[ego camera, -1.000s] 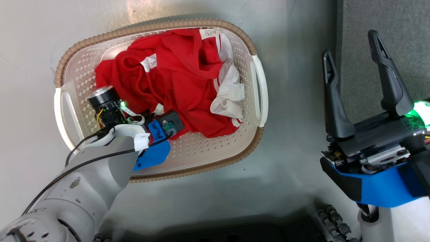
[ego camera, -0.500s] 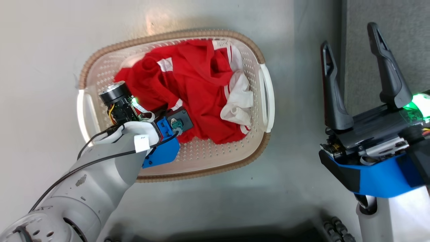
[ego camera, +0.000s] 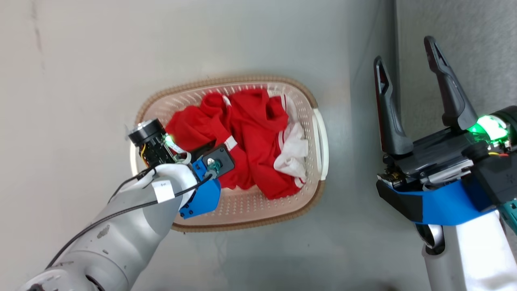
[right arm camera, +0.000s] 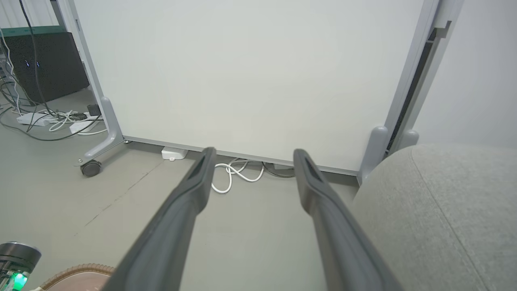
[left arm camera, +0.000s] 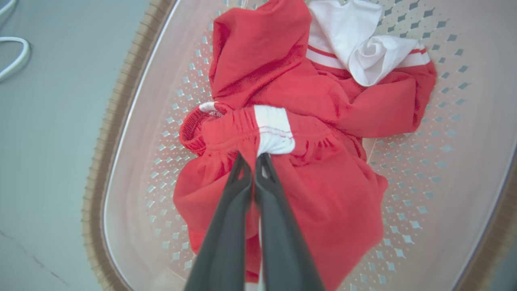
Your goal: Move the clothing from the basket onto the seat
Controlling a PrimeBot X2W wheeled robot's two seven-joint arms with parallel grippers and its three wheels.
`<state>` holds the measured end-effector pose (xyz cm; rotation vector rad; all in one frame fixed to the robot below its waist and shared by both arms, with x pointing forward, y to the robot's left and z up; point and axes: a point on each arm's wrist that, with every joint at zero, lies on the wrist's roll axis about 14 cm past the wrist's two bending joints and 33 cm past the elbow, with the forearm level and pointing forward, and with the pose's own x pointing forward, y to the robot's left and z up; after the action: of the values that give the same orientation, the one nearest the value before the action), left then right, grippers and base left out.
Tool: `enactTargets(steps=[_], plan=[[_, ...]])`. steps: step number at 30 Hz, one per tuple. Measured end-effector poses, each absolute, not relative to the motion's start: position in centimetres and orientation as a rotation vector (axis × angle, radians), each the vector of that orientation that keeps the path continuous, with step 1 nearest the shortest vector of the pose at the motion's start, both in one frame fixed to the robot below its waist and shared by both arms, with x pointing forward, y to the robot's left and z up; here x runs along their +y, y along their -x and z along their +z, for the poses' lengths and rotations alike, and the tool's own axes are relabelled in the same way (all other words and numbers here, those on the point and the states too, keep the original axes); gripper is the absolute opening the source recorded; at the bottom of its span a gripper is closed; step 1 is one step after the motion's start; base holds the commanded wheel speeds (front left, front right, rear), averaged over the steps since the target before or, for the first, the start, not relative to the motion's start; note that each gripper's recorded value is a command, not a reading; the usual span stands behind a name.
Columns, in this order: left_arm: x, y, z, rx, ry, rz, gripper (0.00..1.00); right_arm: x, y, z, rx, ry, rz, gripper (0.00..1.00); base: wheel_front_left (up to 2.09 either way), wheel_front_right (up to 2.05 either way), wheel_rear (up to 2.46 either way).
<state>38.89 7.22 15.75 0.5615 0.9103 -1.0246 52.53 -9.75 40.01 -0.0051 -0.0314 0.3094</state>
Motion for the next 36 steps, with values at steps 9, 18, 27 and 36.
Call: enactTargets(steps=[9,18,27,36], plan=[[7.2,-40.2,21.0,0.803,-0.522,-0.940,0.00,-9.1,-51.6,44.8,-0.107,-0.010,0.322,1.00,0.00,0.00,0.00],[7.0,-42.1,27.8,0.642,-0.425,-0.824,0.00,-8.5,-49.6,49.1,-0.167,-0.022,0.335,1.00,0.00,0.00,0.00],[7.3,-43.6,34.7,0.459,-0.334,-0.703,0.00,-8.4,-47.1,52.4,-0.214,-0.025,0.340,1.00,0.00,0.00,0.00],[6.9,-45.4,43.3,0.206,-0.253,-0.609,0.00,-8.9,-44.6,54.6,-0.244,-0.031,0.328,1.00,0.00,0.00,0.00]])
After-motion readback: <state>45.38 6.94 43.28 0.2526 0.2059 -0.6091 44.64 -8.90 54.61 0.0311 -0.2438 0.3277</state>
